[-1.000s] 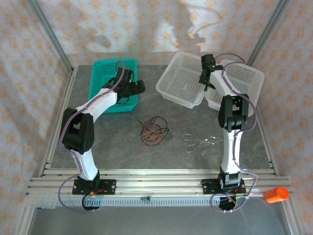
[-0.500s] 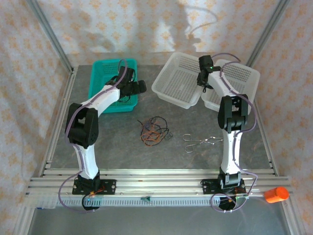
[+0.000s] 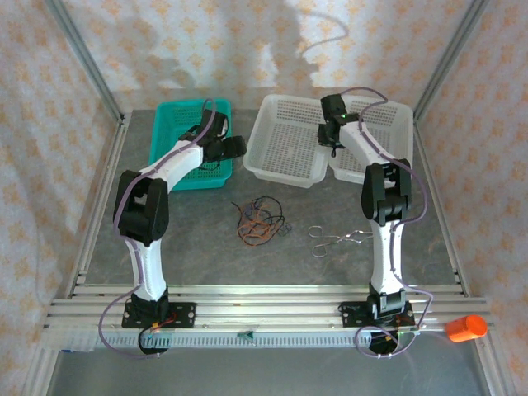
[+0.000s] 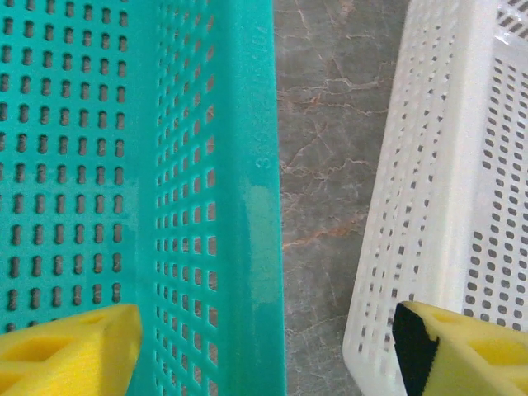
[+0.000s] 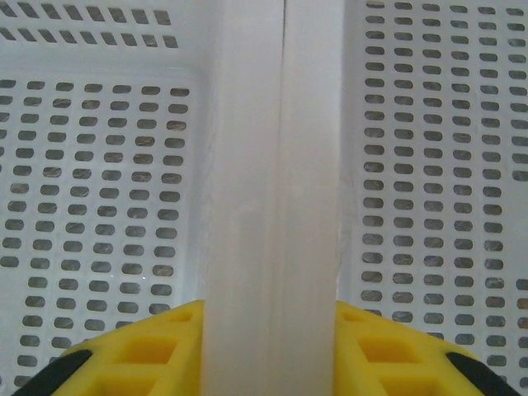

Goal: Untangle the cables

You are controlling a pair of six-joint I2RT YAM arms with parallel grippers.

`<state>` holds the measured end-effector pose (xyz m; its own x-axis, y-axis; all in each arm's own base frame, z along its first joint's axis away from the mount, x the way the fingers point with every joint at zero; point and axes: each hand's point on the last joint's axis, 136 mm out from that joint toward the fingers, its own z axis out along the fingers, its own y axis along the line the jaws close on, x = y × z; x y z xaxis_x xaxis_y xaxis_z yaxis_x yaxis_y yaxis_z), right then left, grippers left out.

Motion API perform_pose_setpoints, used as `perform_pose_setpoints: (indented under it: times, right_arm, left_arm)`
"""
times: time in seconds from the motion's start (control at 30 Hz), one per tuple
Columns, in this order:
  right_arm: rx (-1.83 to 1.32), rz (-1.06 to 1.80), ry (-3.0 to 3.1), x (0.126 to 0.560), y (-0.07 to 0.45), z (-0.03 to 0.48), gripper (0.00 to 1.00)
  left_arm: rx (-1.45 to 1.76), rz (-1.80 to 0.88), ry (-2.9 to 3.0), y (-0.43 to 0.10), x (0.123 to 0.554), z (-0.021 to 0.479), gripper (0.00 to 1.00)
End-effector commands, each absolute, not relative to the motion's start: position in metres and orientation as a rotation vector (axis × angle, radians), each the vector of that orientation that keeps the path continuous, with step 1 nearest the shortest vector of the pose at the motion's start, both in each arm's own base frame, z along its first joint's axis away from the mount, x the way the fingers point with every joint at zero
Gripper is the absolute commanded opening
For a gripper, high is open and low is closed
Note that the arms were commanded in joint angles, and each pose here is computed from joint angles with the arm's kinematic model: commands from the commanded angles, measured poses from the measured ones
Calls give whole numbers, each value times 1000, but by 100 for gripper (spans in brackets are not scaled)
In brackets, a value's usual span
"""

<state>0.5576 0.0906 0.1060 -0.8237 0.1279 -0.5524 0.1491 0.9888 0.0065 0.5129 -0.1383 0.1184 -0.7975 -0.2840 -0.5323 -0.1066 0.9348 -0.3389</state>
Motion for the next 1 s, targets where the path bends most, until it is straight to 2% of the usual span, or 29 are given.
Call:
perform_pose_setpoints:
  times: [0.0, 0.07, 0.17, 0.47, 0.8, 0.97]
  right_arm:
    - [78, -11, 2523, 553, 103, 129, 34]
    - [68, -6, 2527, 553, 104, 128, 33]
    - [61, -3, 2532, 552, 106, 126, 33]
    - [1, 30, 2547, 547, 118, 123, 32]
    - [-67, 92, 2553, 547, 130, 124, 31]
    - [-66, 126, 2555, 548, 136, 123, 31]
  left_arm:
    - [-230, -450, 2488, -149, 517, 120, 88]
    - [-208, -486, 2477, -153, 517, 124, 95]
    - [-196, -504, 2460, -155, 517, 129, 99]
    - [-140, -593, 2450, -170, 520, 129, 99]
    - [-73, -463, 2521, -162, 534, 111, 99]
    - [-29, -503, 2517, -169, 533, 115, 91]
